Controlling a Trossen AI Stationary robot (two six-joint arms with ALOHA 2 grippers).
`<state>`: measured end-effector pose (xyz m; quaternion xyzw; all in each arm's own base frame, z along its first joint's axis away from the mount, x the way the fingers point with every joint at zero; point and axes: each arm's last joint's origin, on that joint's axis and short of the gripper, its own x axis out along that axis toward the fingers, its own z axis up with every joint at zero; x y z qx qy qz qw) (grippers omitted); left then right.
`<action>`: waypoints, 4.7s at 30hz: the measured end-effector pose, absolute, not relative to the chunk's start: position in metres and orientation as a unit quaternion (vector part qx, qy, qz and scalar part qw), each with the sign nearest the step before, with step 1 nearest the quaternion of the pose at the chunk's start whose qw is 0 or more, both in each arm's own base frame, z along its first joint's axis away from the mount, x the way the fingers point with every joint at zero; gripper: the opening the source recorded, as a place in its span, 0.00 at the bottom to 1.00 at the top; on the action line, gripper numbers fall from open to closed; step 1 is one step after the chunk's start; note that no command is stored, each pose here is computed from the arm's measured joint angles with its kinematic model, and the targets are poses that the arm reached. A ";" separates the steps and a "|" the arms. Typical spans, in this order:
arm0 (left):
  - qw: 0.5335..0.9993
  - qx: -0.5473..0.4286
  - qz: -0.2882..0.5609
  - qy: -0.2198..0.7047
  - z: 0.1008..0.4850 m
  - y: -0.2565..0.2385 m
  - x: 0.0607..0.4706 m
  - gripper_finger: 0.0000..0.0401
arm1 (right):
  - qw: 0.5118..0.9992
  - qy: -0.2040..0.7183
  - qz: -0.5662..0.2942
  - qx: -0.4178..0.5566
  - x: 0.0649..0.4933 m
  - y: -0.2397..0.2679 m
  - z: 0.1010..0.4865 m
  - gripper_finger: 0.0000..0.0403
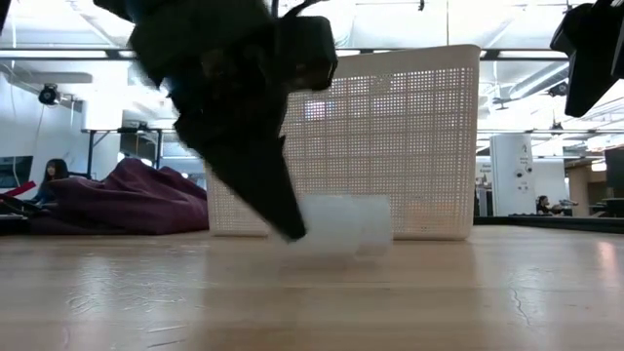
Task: Pick & place medical supplies in basket/bin
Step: Put the white pill bottle into the white bin, then put the blue medicine kit into the white bin
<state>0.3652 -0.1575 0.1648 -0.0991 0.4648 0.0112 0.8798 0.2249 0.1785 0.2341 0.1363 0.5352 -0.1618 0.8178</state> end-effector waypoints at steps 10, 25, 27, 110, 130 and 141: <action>0.934 -0.084 0.013 0.347 0.294 -0.181 0.362 0.41 | 0.824 0.532 -0.151 0.125 0.222 0.179 0.238 0.92; 0.852 0.081 0.354 0.378 0.421 -0.021 0.332 0.43 | 0.850 0.484 -0.166 0.127 0.215 0.171 0.255 0.92; 0.840 0.073 0.375 0.385 0.420 -0.001 0.333 0.47 | 0.850 0.484 -0.164 0.126 0.214 0.172 0.255 0.92; 0.703 -0.337 0.433 0.452 0.267 -0.173 0.198 0.00 | 0.874 0.399 -0.098 0.259 0.248 0.173 0.239 0.90; 0.618 -0.384 0.495 0.475 0.186 -0.174 0.173 0.00 | 0.798 0.365 -0.109 0.467 0.234 0.179 0.193 0.21; 0.662 -0.470 0.445 0.378 0.137 -0.156 0.183 0.00 | 0.773 0.376 -0.149 0.488 0.236 0.187 0.173 0.15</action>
